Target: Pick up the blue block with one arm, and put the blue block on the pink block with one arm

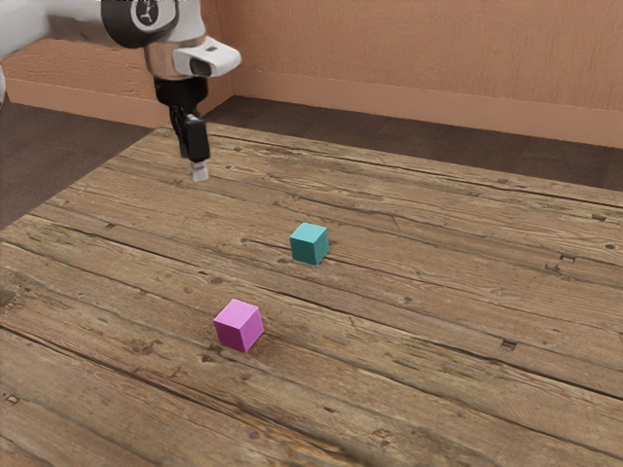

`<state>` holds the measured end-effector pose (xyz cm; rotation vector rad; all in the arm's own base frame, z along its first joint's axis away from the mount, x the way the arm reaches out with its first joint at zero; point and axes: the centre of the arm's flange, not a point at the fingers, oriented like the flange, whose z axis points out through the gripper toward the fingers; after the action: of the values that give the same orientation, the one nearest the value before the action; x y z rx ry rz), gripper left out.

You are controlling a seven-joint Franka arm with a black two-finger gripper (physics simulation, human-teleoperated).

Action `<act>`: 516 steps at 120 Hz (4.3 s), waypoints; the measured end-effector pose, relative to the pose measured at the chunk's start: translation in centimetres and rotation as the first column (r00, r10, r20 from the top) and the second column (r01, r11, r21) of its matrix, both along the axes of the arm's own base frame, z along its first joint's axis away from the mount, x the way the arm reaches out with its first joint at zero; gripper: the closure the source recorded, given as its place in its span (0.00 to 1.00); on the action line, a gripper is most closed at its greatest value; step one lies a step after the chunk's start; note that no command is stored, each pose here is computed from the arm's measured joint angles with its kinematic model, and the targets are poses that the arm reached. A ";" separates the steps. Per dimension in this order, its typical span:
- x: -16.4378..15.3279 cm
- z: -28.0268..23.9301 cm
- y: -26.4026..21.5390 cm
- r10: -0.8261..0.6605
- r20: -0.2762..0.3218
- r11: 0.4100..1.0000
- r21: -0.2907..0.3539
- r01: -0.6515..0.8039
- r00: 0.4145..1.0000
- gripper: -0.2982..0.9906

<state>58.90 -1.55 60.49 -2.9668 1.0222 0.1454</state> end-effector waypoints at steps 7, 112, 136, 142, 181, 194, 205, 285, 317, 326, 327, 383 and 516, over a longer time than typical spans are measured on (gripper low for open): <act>0.2 -0.1 -0.3 -0.024 0.006 1.000 -0.007 0.024 1.000 0.23; 22.2 -26.8 0.2 -0.779 0.155 0.621 0.056 0.782 0.608 0.23; 22.9 -29.6 -0.2 -0.836 0.209 0.528 0.056 0.847 0.507 0.23; 22.9 -30.5 -0.1 -0.845 0.208 0.513 0.055 0.857 0.492 0.23; 23.5 -33.5 1.3 -0.864 0.257 0.465 0.073 0.882 0.434 0.23; 23.6 -34.2 1.3 -0.867 0.274 0.453 0.080 0.888 0.417 0.23; 23.8 -34.3 1.6 -0.868 0.286 0.447 0.096 0.889 0.406 0.23; 12.9 -21.7 -0.8 -0.890 0.228 0.403 -0.015 0.915 0.396 0.47; 4.4 -21.6 -0.4 -0.878 0.158 0.441 -0.097 0.892 0.451 0.46; 2.0 -23.0 -0.4 -0.873 0.143 0.454 -0.106 0.885 0.466 0.46; 1.8 -23.2 -0.4 -0.873 0.143 0.456 -0.105 0.884 0.467 0.46; -2.2 -25.2 -0.2 -0.832 0.194 0.534 0.019 0.846 0.520 0.47; -3.9 -13.7 3.2 -0.752 0.244 0.647 0.095 0.756 0.613 0.25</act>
<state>54.95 1.62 46.80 -2.1796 2.0933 -0.2609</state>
